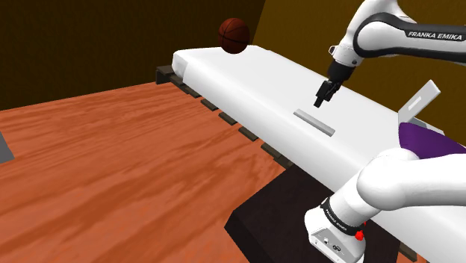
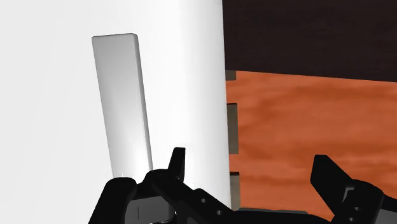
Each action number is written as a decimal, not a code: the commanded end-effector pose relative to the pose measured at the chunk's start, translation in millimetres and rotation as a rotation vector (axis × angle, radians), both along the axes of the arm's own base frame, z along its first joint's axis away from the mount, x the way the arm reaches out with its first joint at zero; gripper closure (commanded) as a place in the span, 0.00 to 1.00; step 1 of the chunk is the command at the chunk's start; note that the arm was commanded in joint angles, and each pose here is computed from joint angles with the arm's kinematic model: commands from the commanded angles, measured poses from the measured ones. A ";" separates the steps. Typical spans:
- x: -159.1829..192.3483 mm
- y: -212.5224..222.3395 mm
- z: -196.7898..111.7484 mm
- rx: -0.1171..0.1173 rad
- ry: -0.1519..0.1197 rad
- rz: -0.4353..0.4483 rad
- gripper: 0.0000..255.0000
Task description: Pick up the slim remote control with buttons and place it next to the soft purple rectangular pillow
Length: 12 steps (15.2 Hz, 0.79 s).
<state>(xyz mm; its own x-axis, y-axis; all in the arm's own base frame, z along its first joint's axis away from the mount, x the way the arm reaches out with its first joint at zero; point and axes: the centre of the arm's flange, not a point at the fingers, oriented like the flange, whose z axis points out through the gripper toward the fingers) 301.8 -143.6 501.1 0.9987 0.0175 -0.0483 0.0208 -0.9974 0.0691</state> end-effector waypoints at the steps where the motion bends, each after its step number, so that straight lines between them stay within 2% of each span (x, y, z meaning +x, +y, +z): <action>1: 2.7 -23.7 -16.9 0.006 -0.007 -0.003 0.00; 12: 6.3 -146.0 -103.4 0.047 -0.038 -0.024 0.00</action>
<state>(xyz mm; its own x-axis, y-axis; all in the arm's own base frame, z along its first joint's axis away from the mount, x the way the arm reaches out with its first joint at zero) 306.7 -277.4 405.9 0.9999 -0.0037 -0.0136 -0.0033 -0.9997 0.0239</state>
